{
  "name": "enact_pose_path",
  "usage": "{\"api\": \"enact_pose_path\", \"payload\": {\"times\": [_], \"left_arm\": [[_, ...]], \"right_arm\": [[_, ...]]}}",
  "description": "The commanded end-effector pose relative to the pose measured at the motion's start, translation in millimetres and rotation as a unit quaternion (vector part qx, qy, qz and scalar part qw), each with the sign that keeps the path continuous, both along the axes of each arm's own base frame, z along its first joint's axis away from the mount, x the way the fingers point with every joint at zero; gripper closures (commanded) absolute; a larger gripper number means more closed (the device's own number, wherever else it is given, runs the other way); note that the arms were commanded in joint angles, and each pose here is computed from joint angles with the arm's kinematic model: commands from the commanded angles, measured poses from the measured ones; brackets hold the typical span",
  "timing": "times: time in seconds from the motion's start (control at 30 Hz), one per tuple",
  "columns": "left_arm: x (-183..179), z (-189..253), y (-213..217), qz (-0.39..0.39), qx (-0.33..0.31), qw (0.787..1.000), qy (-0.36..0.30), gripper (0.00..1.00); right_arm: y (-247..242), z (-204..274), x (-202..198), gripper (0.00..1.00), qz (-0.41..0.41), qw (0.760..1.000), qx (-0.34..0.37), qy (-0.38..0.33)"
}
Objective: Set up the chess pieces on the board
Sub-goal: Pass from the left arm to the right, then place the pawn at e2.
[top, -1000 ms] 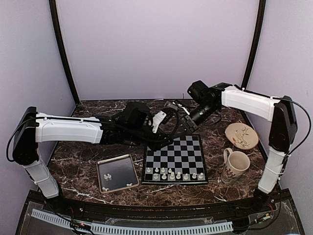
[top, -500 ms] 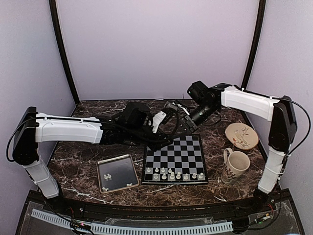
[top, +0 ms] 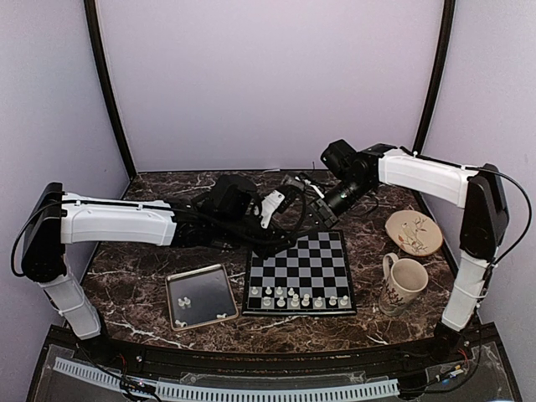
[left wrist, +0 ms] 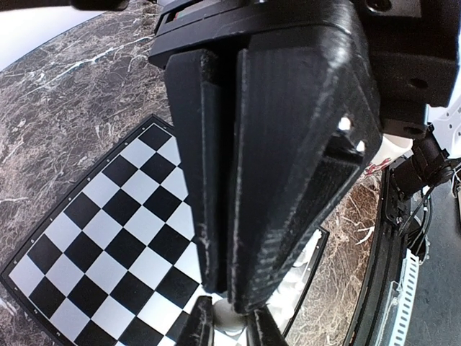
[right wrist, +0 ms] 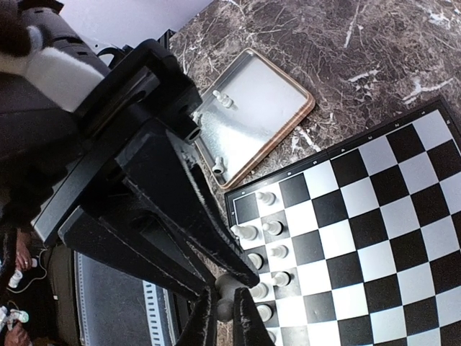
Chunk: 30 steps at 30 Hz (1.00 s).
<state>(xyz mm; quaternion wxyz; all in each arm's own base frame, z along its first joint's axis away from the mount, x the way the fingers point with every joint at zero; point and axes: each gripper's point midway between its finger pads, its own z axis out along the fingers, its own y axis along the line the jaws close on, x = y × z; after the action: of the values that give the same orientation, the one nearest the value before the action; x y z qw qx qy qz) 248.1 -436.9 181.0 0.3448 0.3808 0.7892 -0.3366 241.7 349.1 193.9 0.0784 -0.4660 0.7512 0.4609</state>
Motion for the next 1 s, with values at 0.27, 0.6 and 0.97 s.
{"api": "enact_pose_path", "payload": {"times": [0.27,0.6,0.97], "left_arm": [[5,3,6,0.021,0.005,0.999,-0.026,0.63],[-2,-17,56,0.057,0.076,0.995,-0.043,0.56],[2,-13,65,0.094,0.049,0.994,0.008,0.55]], "right_arm": [[-8,-16,3,0.96,-0.002,0.999,-0.028,-0.032],[-48,-51,7,0.96,-0.021,0.986,-0.106,-0.128],[-73,-101,-11,0.96,0.019,0.949,-0.198,-0.245]]}}
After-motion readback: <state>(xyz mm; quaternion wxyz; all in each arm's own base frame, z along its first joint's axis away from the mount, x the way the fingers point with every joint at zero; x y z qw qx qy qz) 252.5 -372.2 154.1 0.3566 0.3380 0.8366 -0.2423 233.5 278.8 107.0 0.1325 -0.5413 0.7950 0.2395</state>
